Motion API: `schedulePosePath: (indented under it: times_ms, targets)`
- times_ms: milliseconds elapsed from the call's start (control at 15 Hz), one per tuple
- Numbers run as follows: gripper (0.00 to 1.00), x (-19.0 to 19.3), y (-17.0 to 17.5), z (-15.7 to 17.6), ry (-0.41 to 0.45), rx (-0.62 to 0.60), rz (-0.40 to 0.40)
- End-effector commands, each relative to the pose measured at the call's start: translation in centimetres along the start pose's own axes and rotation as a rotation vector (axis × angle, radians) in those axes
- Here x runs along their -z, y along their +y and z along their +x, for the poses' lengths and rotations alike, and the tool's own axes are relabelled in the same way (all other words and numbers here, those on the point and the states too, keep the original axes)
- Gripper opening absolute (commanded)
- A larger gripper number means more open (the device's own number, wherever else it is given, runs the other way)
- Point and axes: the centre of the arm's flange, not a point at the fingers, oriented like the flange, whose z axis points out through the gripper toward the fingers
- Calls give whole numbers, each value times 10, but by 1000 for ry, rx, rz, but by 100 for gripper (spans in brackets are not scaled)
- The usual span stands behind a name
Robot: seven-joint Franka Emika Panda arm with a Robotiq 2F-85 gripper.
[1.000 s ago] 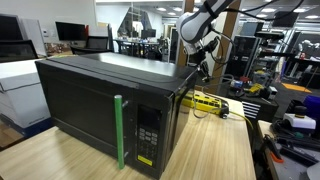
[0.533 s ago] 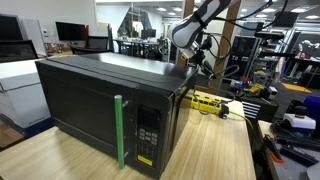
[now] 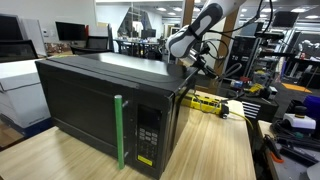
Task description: Put the plug into the socket
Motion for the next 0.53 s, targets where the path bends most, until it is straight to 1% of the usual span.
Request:
schedulePosePath:
  times_ms: [0,200,333,467]
  targets:
    - [8,-15,7,0,-42,41,61]
    - [8,-36,8,3,-69,34,90]
    - [8,-49,6,9,-93,24,94]
    - [8,-59,2,15,-110,43,97]
